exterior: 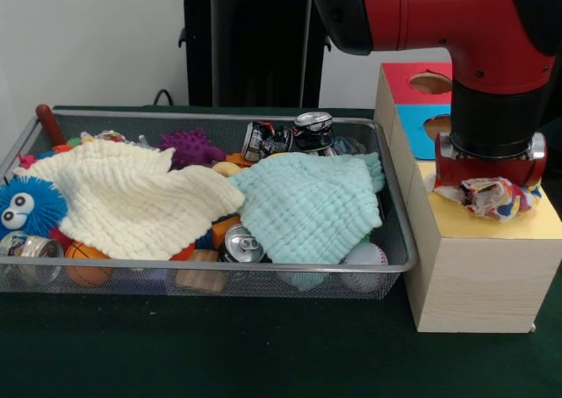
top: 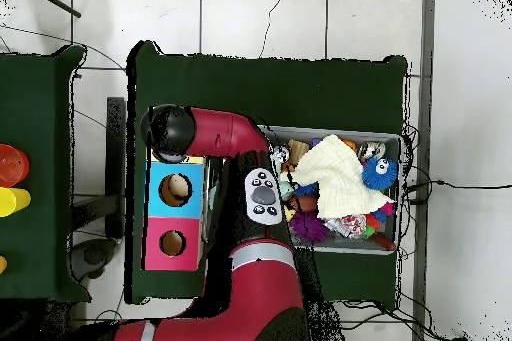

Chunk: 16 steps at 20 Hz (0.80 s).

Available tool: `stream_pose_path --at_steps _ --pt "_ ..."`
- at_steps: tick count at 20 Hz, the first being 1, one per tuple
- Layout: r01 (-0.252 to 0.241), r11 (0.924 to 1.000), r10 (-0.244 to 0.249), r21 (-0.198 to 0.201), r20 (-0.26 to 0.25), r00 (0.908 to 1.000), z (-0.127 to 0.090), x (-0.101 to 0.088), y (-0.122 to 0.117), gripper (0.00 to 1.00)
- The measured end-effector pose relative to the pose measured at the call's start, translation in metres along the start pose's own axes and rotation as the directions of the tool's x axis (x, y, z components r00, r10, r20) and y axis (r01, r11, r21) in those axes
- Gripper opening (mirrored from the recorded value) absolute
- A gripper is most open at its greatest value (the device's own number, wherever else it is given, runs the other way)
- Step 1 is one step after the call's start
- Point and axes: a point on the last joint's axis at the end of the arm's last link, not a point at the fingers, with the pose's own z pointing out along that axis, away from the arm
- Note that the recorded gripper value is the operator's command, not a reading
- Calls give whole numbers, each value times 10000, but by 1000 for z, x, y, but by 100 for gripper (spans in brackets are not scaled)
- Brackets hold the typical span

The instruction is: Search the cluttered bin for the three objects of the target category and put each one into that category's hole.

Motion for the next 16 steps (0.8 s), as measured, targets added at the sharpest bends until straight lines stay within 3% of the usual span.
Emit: stream_pose_path --at_steps 16 --pt "66 10000 -66 33 59 10000 -19 11 1 100"
